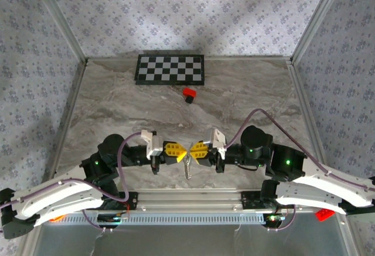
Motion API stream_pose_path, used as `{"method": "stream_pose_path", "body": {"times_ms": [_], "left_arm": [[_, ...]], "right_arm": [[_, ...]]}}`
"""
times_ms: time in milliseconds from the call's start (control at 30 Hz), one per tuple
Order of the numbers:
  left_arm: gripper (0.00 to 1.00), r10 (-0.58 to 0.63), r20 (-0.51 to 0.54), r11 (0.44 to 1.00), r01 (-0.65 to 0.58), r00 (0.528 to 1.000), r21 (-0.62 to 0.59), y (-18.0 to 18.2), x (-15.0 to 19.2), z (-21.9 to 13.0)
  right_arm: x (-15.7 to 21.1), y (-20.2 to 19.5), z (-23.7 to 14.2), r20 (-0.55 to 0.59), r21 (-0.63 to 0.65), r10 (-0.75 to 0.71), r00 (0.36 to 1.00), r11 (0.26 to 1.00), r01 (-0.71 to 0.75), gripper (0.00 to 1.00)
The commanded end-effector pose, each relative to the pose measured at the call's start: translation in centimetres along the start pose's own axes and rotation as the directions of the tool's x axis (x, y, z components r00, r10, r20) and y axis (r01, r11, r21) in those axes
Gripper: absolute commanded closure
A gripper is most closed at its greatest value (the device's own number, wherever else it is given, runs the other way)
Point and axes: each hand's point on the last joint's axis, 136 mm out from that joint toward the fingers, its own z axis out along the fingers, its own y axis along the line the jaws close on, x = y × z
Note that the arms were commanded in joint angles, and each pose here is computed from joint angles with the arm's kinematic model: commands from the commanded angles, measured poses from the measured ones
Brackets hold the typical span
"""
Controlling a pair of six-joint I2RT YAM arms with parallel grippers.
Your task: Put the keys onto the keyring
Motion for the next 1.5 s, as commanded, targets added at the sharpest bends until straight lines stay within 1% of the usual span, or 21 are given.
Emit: {"method": "stream_pose_path", "body": {"times_ms": [0,100,300,400,700,833,967,1033,1133,1233,1267,1467], "left_arm": [[1.0,0.037,0.042,0.999,-0.038,0.998,0.025,-0.9,-2.1,-0.6],[1.0,0.038,0.044,0.999,-0.039,0.998,0.022,-0.9,-2.2,-0.8],[1.0,0.041,0.049,0.999,-0.042,0.998,0.023,-0.9,-2.3,-0.7],[1.0,0.041,0.051,0.999,-0.042,0.998,0.024,-0.9,-2.4,-0.7],[1.0,0.04,0.037,0.999,-0.041,0.999,0.018,-0.8,-2.1,-0.6],[1.0,0.042,-0.011,0.999,-0.042,0.999,-0.033,0.1,-1.4,-0.7],[0.79,0.041,-0.118,0.994,-0.052,0.992,-0.097,1.0,-0.3,-1.3],[0.73,0.04,-0.162,0.993,-0.058,0.986,-0.107,1.2,0.2,-1.6],[0.71,0.034,-0.209,0.991,-0.06,0.977,-0.116,1.4,0.7,-1.8],[0.7,0.029,-0.228,0.992,-0.057,0.973,-0.115,1.4,0.9,-1.7],[0.69,0.029,-0.227,0.992,-0.055,0.973,-0.112,1.4,0.9,-1.6],[0.66,0.013,-0.218,0.995,-0.034,0.976,-0.092,1.3,1.0,-0.7]], "right_arm": [[-0.5,0.4,0.2,0.023,-0.028,0.009,1.0,1.0,-0.009,0.84],[-0.4,0.5,0.6,0.016,-0.04,0.017,1.0,0.999,-0.016,0.79],[-0.1,0.5,0.9,0.01,-0.045,0.022,1.0,0.999,-0.022,0.79],[0.0,0.5,0.8,0.009,-0.041,0.022,1.0,0.999,-0.022,0.83],[0.6,0.3,1.0,-0.015,-0.033,0.012,1.0,0.999,-0.012,1.0],[0.9,0.2,0.7,-0.055,-0.023,-0.015,0.998,1.0,0.013,1.0],[1.3,-0.1,0.0,-0.144,-0.01,-0.049,0.988,0.999,0.048,1.0],[1.7,-0.3,-0.3,-0.203,-0.005,-0.073,0.976,0.997,0.074,1.0],[2.5,-0.4,-0.6,-0.3,-0.017,-0.094,0.949,0.995,0.093,1.0],[3.0,-0.5,-0.6,-0.366,-0.034,-0.112,0.924,0.994,0.107,1.0],[2.3,-0.5,-0.7,-0.363,-0.036,-0.123,0.924,0.992,0.118,1.0],[1.9,-0.9,-0.1,-0.416,-0.045,-0.137,0.899,0.99,0.13,1.0]]}}
